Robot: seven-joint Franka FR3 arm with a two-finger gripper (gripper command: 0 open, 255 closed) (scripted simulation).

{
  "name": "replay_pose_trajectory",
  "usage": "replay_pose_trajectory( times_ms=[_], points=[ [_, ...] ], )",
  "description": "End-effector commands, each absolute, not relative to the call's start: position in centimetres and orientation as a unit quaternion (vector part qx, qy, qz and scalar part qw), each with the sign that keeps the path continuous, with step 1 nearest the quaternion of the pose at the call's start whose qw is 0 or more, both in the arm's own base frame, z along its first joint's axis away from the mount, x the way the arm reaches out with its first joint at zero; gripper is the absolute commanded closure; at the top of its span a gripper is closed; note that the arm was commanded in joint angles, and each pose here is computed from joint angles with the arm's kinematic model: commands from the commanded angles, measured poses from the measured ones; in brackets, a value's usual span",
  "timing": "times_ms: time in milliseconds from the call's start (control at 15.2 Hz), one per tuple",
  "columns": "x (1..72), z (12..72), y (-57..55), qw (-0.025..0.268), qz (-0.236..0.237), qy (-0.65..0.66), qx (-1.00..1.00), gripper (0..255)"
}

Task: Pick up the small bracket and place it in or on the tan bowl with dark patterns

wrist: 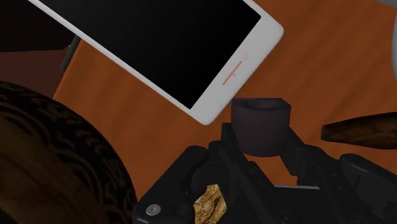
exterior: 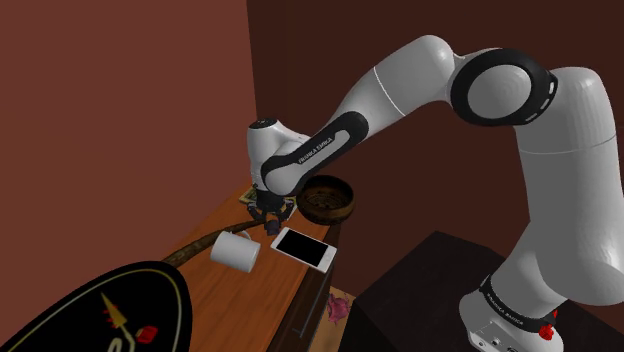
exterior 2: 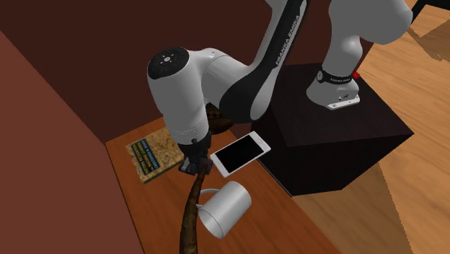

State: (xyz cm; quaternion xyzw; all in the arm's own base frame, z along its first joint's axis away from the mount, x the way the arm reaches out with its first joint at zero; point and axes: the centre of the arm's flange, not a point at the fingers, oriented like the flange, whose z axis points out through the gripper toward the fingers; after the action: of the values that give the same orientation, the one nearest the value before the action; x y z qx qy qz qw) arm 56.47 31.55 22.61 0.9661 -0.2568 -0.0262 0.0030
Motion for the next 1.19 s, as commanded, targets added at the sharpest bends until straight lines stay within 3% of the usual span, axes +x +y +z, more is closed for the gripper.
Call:
replay_pose_trajectory(
  times_ms=[0, 1122],
  points=[
    [56.4, 22.4, 31.5, 0.005, -0.028, -0.257, 0.966, 255],
    [56.6, 29.1, 31.4, 0.004, -0.028, -0.257, 0.966, 255]
  ],
)
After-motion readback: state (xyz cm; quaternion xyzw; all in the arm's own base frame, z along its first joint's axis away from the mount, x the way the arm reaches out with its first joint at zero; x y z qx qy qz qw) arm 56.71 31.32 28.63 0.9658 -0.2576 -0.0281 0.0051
